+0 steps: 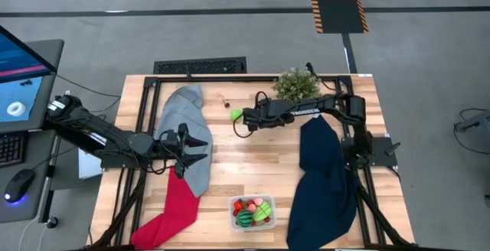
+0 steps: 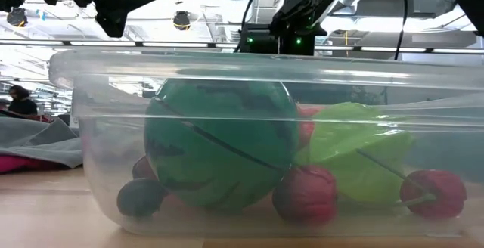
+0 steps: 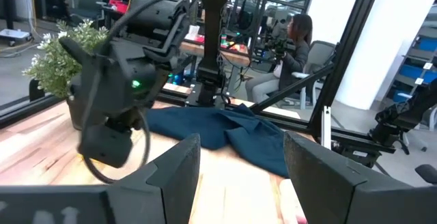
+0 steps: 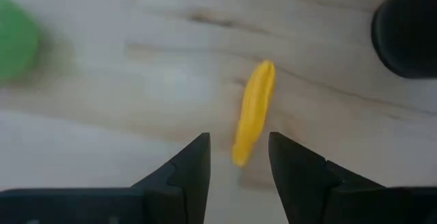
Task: Pick and placing Produce into tupperware
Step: Put the corn into the transparent bin
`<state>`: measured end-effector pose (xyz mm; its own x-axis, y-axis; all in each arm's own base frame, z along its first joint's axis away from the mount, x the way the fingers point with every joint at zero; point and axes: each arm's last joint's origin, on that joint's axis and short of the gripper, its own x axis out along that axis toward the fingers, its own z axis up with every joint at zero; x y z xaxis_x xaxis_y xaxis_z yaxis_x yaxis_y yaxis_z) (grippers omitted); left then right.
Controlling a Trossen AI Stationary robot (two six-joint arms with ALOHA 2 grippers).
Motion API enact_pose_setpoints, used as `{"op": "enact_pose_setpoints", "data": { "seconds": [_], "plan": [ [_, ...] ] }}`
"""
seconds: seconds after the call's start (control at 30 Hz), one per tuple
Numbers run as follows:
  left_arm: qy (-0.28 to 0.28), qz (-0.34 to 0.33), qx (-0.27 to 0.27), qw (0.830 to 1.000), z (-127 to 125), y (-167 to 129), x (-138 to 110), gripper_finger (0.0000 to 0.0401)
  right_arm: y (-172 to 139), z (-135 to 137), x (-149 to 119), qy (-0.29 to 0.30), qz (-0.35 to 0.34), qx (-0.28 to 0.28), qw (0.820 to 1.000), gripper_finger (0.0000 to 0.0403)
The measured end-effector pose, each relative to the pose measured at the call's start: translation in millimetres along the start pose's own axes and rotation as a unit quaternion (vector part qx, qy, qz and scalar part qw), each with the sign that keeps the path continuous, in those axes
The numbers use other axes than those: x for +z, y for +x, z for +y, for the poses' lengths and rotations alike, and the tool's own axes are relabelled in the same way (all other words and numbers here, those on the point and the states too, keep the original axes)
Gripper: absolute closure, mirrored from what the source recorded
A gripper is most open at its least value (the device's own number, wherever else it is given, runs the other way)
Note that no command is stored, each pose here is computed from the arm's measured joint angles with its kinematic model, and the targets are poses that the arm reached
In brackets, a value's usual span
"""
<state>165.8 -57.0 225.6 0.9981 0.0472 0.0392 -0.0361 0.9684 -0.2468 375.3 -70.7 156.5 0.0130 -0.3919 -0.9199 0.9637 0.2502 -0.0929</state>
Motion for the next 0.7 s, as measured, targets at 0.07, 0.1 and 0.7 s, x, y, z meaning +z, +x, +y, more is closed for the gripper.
{"op": "enact_pose_setpoints", "data": {
  "seconds": [0.07, 0.1, 0.7],
  "plan": [
    [0.0, 0.0, 0.0, 1.0, 0.0, 0.0, 0.0, 0.02, 0.9, -0.4, 2.6, 0.005, -0.002, 0.002, 1.0, 0.0234],
    [0.0, 0.0, 0.0, 1.0, 0.0, 0.0, 0.0, 0.02, 1.3, -0.4, 3.5, 0.007, -0.002, 0.004, 1.0, 0.0234],
    [-0.001, -0.001, 0.0, 1.0, 0.0, 0.0, 0.2, 0.02, 7.1, -6.8, 14.0, 0.019, 0.032, 0.01, 0.999, 0.0238]
  ]
}}
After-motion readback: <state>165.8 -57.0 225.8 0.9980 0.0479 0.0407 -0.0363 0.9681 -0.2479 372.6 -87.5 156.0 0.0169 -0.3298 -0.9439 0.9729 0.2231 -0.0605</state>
